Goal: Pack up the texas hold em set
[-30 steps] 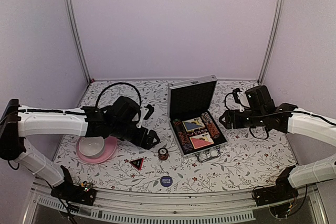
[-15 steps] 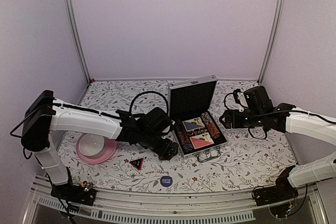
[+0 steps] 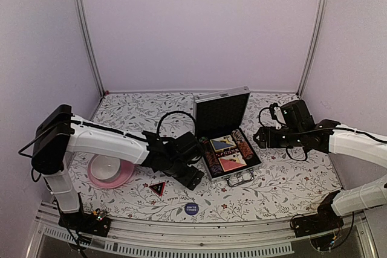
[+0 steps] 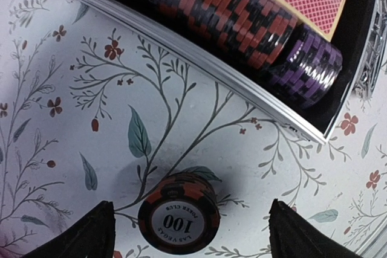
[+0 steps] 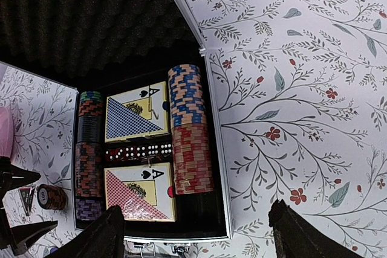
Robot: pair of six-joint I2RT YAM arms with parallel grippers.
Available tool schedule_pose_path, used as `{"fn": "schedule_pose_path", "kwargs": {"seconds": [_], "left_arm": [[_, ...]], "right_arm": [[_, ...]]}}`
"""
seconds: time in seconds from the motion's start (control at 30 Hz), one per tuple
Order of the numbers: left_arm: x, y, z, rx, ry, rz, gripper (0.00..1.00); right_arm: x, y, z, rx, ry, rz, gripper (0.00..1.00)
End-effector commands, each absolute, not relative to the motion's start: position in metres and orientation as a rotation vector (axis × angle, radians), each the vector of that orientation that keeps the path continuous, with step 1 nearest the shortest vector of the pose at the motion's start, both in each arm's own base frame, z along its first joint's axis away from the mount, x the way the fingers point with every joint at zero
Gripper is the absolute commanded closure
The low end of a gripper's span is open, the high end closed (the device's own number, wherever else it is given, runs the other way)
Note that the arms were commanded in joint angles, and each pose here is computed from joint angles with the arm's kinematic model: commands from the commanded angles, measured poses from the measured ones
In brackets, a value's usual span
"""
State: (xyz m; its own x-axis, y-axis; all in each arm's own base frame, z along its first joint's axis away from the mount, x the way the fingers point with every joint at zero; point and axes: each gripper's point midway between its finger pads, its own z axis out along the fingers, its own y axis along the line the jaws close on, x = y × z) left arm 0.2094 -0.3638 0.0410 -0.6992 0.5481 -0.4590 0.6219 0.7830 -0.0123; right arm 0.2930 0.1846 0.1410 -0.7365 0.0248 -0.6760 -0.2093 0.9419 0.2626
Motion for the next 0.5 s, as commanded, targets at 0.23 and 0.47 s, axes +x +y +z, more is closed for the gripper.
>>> {"fn": "schedule_pose_path", "kwargs": {"seconds": [0.23, 0.47], "left_arm": [[0.208, -0.362, 0.033, 0.898, 2.545, -0.17, 0.22], [0.208, -0.361, 0.026, 0.905, 2.552, -0.146, 0.26]], "right_arm": [[0.293, 0.184, 0.144, -0.116, 2.345, 0.429, 0.16], [0.293, 0.185, 0.144, -0.116, 2.345, 0.431, 0.16]]}}
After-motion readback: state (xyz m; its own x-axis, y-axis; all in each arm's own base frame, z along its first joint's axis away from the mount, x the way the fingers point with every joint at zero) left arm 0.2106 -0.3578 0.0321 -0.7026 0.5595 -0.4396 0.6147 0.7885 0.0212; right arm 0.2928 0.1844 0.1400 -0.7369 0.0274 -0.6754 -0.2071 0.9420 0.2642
